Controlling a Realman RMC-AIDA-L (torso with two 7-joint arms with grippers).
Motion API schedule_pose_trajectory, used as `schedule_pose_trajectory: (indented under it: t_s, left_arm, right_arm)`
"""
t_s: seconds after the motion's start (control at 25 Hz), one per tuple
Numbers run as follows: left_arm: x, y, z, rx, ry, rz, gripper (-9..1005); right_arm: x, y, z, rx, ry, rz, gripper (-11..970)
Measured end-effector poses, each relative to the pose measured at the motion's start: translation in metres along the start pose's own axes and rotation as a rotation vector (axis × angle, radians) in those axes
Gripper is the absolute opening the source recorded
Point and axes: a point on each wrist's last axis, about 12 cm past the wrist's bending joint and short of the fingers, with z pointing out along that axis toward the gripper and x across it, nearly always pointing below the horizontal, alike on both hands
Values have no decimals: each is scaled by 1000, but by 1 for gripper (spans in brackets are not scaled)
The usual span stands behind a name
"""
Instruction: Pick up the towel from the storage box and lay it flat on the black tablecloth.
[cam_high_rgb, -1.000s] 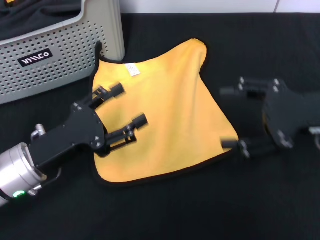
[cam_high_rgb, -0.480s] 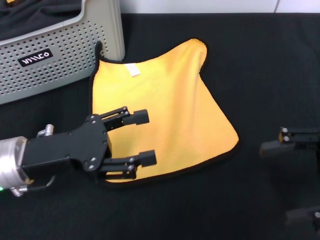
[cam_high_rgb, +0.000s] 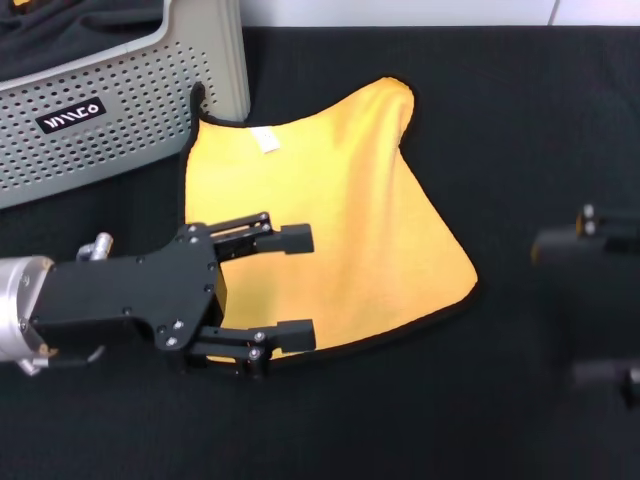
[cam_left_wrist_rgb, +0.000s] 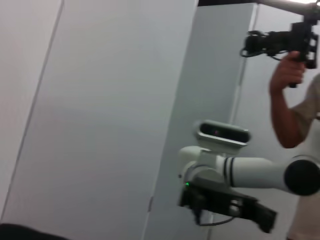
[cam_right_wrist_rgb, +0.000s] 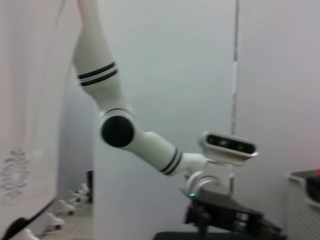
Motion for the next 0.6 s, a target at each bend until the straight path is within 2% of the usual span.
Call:
schedule_pose_trajectory:
  t_s: [0.28, 0.36, 0.6]
  left_arm:
    - [-24, 14, 9, 23, -21, 91, 880]
    - [-28, 18, 12, 30, -27, 104, 880]
    - [-38, 24, 17, 35, -47, 134, 880]
  right_arm:
    - [-12, -29, 2, 97, -25, -43, 886]
    - [-13, -37, 7, 96, -17, -45, 886]
    - [-18, -49, 16, 82, -9, -48, 886]
